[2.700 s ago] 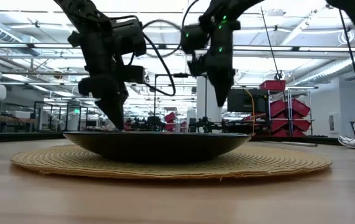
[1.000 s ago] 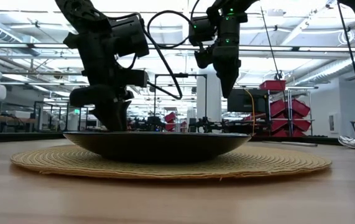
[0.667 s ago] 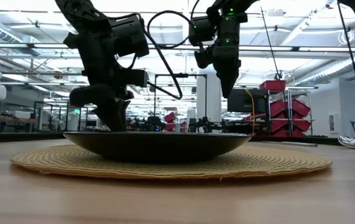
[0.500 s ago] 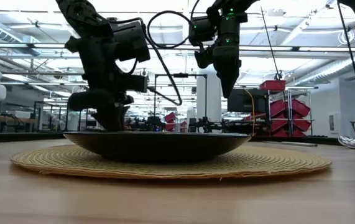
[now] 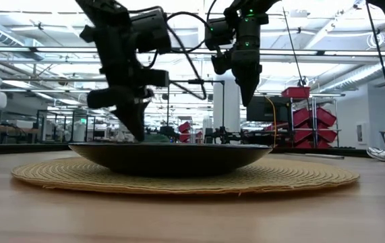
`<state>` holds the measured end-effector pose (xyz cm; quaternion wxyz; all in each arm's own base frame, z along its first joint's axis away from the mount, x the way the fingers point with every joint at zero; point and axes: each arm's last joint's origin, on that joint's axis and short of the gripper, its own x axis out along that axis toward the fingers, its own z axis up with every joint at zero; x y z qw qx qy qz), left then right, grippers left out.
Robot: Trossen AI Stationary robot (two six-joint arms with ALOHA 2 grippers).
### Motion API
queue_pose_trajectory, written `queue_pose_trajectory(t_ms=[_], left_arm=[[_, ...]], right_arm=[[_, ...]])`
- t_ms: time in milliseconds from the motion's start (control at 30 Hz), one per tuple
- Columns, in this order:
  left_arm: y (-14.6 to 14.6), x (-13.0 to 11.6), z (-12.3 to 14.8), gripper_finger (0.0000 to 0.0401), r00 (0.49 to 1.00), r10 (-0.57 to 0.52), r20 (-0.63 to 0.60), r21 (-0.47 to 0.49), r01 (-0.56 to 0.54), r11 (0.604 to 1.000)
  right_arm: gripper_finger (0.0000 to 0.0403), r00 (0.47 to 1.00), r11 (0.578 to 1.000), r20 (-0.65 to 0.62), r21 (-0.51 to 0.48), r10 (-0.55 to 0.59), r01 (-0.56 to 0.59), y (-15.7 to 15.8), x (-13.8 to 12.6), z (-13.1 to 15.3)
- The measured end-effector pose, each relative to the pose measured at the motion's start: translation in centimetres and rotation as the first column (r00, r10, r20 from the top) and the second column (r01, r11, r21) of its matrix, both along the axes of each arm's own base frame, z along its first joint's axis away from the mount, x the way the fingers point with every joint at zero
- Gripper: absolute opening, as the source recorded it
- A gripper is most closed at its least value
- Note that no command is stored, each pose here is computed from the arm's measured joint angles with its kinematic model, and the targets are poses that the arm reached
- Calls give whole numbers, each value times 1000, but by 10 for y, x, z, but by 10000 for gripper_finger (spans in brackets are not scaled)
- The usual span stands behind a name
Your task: Set table place
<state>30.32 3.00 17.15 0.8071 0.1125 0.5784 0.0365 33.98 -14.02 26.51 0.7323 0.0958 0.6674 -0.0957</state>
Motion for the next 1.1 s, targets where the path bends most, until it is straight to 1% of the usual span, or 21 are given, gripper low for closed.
queue_pose_trajectory(t_ms=[133,300,533,633,733,800,900,1033,1100], left_arm=[[0,0,8,0,999,0,-41,0,0,1000],[0,-9,7,0,991,27,-134,2,-27,1000],[-5,-11,6,0,988,34,-154,-11,-36,999],[-9,-11,5,0,987,17,-158,-53,-26,998],[-15,-8,5,0,991,-13,-133,-105,-1,994],[-17,-8,5,0,992,-23,-127,-117,8,993],[-17,-7,5,0,992,-23,-125,-114,8,993],[-12,-8,5,0,992,8,-129,-56,-15,998],[-9,-8,5,0,991,19,-132,-49,-26,998]], right_arm=[[144,1000,1000,-3,1,0,0,0,0,0],[144,1000,1000,-12,5,5,-5,1,-1,0],[144,1000,1000,-16,6,8,-8,1,-2,0],[144,1000,1000,-15,6,15,-15,1,-2,0],[144,1000,1000,-15,7,15,-15,1,-1,0],[144,1000,1000,-15,7,16,-15,1,-1,0],[144,1000,1000,-15,8,15,-15,1,-2,0],[144,1000,1000,-15,10,3,-2,1,-2,0],[144,1000,1000,-15,11,0,0,1,-1,0]])
